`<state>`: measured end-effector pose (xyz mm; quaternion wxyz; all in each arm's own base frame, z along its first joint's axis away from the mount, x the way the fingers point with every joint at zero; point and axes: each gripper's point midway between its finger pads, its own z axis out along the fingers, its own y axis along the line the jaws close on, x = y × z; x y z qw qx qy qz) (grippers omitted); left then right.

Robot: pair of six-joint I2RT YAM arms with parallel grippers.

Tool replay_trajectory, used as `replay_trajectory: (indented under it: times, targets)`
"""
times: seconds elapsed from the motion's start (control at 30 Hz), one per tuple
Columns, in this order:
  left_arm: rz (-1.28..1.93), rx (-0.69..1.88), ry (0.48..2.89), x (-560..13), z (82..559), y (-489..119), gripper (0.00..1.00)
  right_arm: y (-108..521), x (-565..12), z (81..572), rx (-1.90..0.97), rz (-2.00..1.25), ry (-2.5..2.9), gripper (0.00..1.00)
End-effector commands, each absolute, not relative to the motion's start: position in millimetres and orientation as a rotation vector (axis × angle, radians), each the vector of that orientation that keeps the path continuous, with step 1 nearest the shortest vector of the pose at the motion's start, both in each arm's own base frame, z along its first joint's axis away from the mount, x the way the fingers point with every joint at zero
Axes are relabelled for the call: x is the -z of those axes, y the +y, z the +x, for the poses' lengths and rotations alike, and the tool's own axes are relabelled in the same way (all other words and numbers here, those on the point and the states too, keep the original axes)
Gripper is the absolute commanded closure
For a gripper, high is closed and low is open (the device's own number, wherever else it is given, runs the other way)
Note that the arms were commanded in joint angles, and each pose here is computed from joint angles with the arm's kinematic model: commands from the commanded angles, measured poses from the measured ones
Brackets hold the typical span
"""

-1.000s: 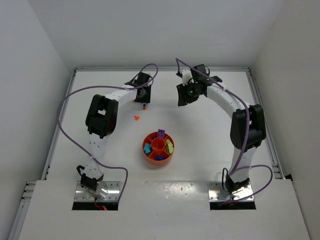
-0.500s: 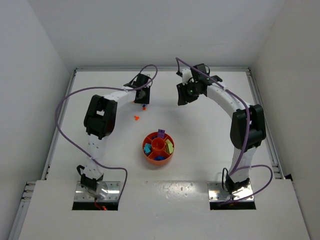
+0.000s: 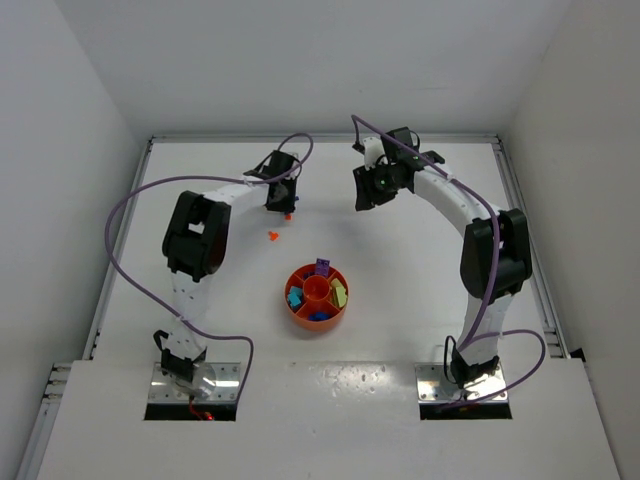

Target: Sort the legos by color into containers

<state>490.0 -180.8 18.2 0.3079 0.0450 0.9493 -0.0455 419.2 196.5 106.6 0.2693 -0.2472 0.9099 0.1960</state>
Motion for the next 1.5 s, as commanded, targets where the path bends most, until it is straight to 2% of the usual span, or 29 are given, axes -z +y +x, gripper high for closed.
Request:
replay_trajectory:
  times: [0.0,0.23,0.5,0.73,0.83,0.9,1.13,1.47]
  targets:
    - [0.15,0.135,2.608,1.4,471.1,-177.6,0.67,203.7,-118.1,427.6,-0.542,-0.669,2.408,0.61]
    - [0.185,0.144,2.64,7.0,462.1,-177.2,0.83,202.2,-111.5,423.3,-0.543,-0.67,2.427,0.61]
    - [0.219,0.294,2.593,-8.8,443.1,-189.2,0.93,202.2,-111.5,423.3,-0.543,-0.67,2.427,0.61]
    - [0.275,0.462,2.289,-117.5,436.3,-215.1,0.93,200.9,-114.2,408.6,-0.569,-0.666,2.422,0.61]
    - [0.347,0.519,2.239,-139.4,420.1,-221.8,0.93,200.7,-113.7,401.2,-0.587,-0.659,2.426,0.61]
    - [0.419,0.593,2.166,-169.6,403.2,-230.4,0.93,201.3,-121.2,396.2,-0.604,-0.649,2.415,0.61]
    - [0.772,0.739,2.024,-204.7,309.8,-259.5,0.95,206.7,-127.8,377.0,-0.695,-0.617,2.401,0.61]
    - [1.245,0.808,1.89,-213.8,204.4,-242.3,0.96,213.7,-145.8,381.6,-0.733,-0.615,2.328,0.58]
